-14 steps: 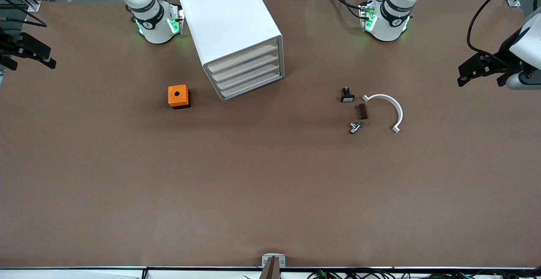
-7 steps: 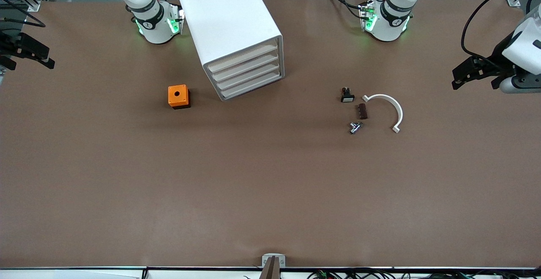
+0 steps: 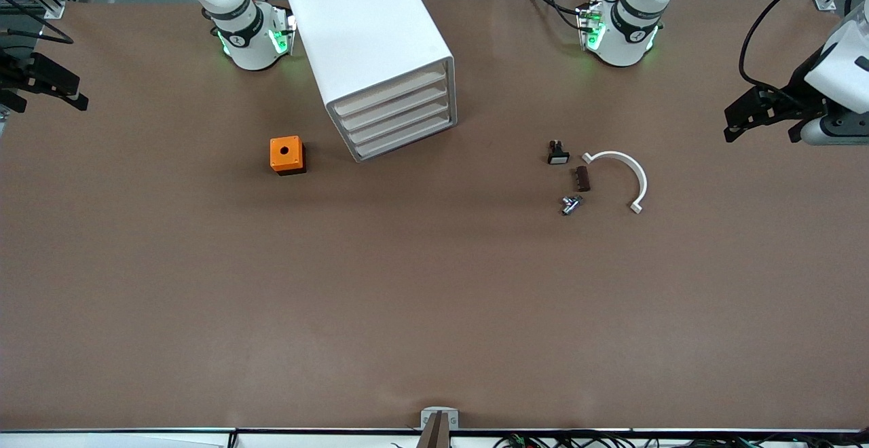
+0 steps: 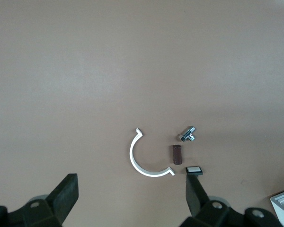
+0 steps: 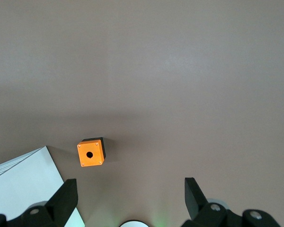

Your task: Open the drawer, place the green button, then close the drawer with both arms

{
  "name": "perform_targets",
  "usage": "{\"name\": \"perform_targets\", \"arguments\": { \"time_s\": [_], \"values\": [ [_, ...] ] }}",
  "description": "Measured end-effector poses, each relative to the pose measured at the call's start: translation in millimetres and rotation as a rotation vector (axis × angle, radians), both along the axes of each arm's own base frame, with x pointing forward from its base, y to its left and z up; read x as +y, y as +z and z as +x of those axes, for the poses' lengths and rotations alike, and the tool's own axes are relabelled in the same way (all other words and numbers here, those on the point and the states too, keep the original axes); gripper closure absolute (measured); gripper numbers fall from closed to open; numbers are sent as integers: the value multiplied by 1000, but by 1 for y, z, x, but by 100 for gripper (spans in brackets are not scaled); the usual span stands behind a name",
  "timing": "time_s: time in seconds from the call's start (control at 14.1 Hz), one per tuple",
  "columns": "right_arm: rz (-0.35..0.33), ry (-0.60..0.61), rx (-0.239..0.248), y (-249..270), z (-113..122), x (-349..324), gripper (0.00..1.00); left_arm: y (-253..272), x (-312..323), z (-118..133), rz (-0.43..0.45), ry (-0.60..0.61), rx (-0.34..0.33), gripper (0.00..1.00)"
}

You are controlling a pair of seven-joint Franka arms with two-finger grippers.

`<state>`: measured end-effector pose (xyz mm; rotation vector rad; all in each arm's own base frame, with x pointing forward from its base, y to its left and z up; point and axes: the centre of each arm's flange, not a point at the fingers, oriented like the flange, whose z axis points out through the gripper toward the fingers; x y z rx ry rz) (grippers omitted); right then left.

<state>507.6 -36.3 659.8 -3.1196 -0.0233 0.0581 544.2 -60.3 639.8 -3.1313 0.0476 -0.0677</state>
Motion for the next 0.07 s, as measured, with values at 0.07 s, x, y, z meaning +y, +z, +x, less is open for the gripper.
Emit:
{"name": "perform_targets", "arguments": {
  "time_s": [0.07],
  "values": [
    [0,1,1,0,0,0,0,0,1,0,0,1,0,0]
  ]
}}
